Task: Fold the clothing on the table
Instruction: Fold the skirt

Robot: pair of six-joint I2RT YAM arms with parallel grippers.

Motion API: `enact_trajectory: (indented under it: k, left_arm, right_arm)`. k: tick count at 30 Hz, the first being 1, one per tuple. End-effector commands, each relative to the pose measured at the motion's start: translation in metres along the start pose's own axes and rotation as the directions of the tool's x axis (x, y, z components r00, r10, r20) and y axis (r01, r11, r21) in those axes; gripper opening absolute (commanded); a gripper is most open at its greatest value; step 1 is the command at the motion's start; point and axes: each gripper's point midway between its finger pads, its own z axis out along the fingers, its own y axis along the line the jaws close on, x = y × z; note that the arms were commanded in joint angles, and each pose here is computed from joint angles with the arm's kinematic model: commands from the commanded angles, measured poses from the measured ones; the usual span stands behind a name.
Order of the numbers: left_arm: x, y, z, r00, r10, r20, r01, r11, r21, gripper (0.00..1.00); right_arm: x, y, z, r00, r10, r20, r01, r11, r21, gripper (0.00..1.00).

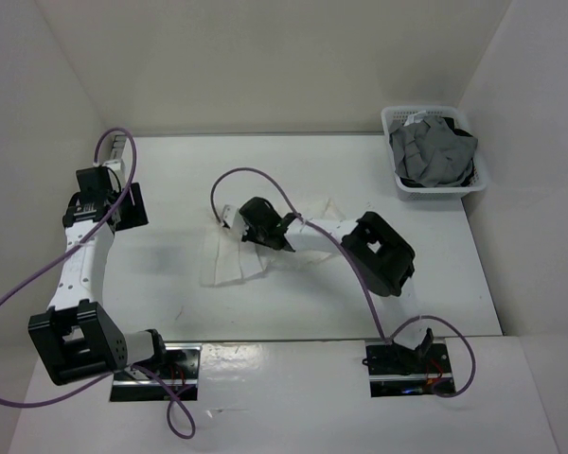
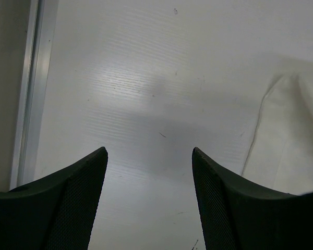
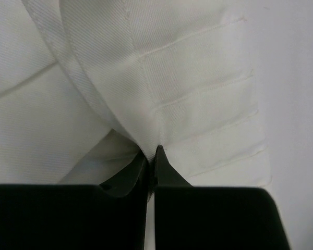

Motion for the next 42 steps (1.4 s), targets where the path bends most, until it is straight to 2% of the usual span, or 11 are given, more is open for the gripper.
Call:
enact_trajectory:
  k: [1,6,7,9,13,27,32,39,42]
  left_arm:
    - [-0.016,-0.004,-0.012,0.998,-0.015,0.066,0.013,0.999,0.029,0.73]
    - [-0.016,-0.006,-0.012,0.998,-0.015,0.065,0.012,0.999,0.041,0.73]
    - [-0.016,-0.006,-0.012,0.998,-0.015,0.065,0.012,0.999,0.041,0.73]
    - [-0.016,-0.008,-0.012,0.998,-0.015,0.065,0.012,0.999,0.051,0.73]
    - [-0.015,-0.008,-0.009,0.998,-0.006,0.056,0.003,0.999,0.050,0.73]
    - [-0.015,-0.014,-0.010,0.998,0.003,0.057,-0.008,0.996,0.088,0.73]
    - [-0.015,-0.015,-0.010,0.998,0.012,0.058,-0.018,0.995,0.096,0.73]
    - [-0.011,-0.017,-0.009,0.999,0.012,0.048,-0.017,0.994,0.105,0.73]
    - [-0.011,-0.017,-0.009,0.999,0.012,0.048,-0.017,0.994,0.105,0.73]
  right_arm:
    - [0.014,-0.065,0.020,0.993,0.112,-0.026,-0.105,0.977,0.187,0.00]
    - [0.028,-0.115,0.037,0.982,0.183,-0.034,-0.167,0.947,0.273,0.00]
    - [0.034,-0.117,0.043,0.979,0.200,-0.048,-0.180,0.945,0.273,0.10]
    - [0.027,-0.132,0.040,0.975,0.220,-0.032,-0.202,0.936,0.288,0.21]
    - [0.027,-0.137,0.036,0.974,0.226,-0.028,-0.208,0.935,0.287,0.28]
    - [0.025,-0.156,0.012,0.970,0.243,0.005,-0.232,0.916,0.327,0.28]
    - [0.022,-0.159,0.005,0.970,0.244,0.016,-0.235,0.913,0.332,0.35]
    - [0.025,-0.170,-0.005,0.966,0.257,0.027,-0.250,0.903,0.350,0.35]
    - [0.033,-0.171,-0.004,0.964,0.265,0.014,-0.253,0.902,0.351,0.31]
